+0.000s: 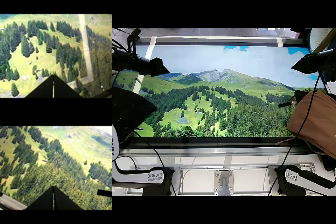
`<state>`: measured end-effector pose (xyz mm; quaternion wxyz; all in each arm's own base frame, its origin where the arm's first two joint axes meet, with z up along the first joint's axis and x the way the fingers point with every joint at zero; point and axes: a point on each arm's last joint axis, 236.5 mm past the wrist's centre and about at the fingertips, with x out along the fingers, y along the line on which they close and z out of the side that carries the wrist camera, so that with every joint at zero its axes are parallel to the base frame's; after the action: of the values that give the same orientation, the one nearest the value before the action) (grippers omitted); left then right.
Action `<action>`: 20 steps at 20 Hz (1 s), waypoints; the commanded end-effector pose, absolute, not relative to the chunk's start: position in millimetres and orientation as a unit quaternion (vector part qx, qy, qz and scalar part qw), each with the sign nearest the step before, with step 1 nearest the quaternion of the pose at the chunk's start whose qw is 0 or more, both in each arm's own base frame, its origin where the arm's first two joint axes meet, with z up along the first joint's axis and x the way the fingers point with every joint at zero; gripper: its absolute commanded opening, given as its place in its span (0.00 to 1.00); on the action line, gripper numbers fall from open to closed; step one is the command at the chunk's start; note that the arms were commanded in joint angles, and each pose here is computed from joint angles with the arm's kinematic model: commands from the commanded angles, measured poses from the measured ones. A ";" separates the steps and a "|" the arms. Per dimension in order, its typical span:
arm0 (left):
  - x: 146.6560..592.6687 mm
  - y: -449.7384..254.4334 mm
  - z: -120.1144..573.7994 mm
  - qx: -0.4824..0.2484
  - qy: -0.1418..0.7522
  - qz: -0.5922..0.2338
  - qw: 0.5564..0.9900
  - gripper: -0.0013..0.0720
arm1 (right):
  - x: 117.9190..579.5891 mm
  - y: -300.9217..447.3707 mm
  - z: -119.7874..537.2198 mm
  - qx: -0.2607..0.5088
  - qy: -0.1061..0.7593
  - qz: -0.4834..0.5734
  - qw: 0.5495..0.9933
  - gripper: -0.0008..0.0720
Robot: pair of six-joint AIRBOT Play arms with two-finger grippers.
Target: Fold the clothes and pants, and hang the long-sleeved shirts on hangers.
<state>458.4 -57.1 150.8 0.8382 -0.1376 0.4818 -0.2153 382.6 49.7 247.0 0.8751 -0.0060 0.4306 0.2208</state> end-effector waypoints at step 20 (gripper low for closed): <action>438.2 172.1 85.7 -0.016 0.560 0.136 0.817 0.80 | 398.1 51.2 260.2 0.003 0.393 0.214 0.894 0.03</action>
<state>467.8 66.6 103.1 0.8506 -0.0581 0.5218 -0.0292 394.1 49.6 255.4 0.8889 -0.0029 0.4046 0.2148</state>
